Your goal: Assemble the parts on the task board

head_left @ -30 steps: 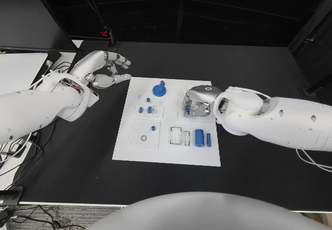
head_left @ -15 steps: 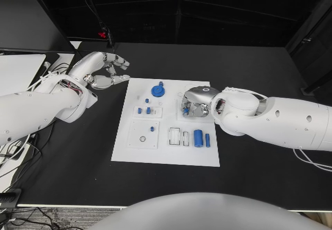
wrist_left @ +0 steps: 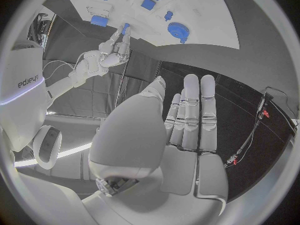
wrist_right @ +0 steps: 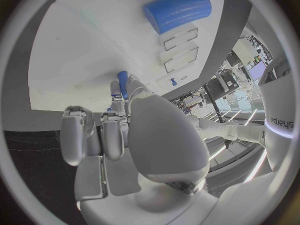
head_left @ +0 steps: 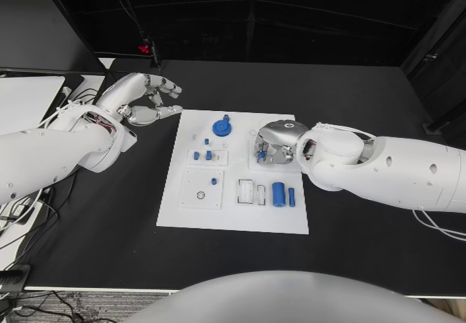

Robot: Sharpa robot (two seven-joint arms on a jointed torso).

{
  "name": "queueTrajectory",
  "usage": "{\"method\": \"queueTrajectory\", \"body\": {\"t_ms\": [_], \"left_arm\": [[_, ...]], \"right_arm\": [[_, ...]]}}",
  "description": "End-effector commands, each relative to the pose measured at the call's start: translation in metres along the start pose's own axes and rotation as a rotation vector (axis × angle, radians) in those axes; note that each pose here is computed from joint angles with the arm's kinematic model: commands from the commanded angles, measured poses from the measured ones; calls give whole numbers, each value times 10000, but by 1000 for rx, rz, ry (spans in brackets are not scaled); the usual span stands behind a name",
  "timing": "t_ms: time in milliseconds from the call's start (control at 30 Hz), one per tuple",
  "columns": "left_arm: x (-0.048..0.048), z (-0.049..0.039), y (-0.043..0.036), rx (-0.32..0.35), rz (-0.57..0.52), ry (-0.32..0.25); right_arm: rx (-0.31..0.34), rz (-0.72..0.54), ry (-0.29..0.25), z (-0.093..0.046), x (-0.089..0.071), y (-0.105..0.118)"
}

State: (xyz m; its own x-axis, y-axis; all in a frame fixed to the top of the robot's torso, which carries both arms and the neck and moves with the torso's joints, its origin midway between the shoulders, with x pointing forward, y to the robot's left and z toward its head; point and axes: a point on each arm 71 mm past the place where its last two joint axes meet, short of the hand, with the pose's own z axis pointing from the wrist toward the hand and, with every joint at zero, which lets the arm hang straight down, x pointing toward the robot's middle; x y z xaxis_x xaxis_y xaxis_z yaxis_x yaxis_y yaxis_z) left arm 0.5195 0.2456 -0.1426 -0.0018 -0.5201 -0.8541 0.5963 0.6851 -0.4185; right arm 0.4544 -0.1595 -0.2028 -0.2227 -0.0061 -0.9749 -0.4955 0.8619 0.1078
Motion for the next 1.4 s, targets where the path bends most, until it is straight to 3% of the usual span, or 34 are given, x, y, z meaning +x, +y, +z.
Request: {"method": "queueTrajectory", "body": {"t_ms": [33, 267, 400, 667, 867, 1167, 1400], "left_arm": [[-10, 4, -6, 3, -4, -1], [-15, 1, 3, 2, -3, -2], [-15, 5, 10, 1, -1, -1], [2, 26, 0, 4, -2, 2], [12, 35, -11, 7, -4, 3], [15, 37, -19, 9, -5, 4], [22, 42, -30, 12, -7, 5]], "right_arm": [[-28, 6, -87, -19, -77, 8], [-63, 36, -153, -133, -145, 19], [-121, 63, -212, -211, -266, 79], [-251, 86, -276, -170, -398, 342], [-328, 110, -256, -64, -398, 593], [-456, 101, -179, 151, -315, 1035], [-492, 61, -109, 238, -175, 1210]]}}
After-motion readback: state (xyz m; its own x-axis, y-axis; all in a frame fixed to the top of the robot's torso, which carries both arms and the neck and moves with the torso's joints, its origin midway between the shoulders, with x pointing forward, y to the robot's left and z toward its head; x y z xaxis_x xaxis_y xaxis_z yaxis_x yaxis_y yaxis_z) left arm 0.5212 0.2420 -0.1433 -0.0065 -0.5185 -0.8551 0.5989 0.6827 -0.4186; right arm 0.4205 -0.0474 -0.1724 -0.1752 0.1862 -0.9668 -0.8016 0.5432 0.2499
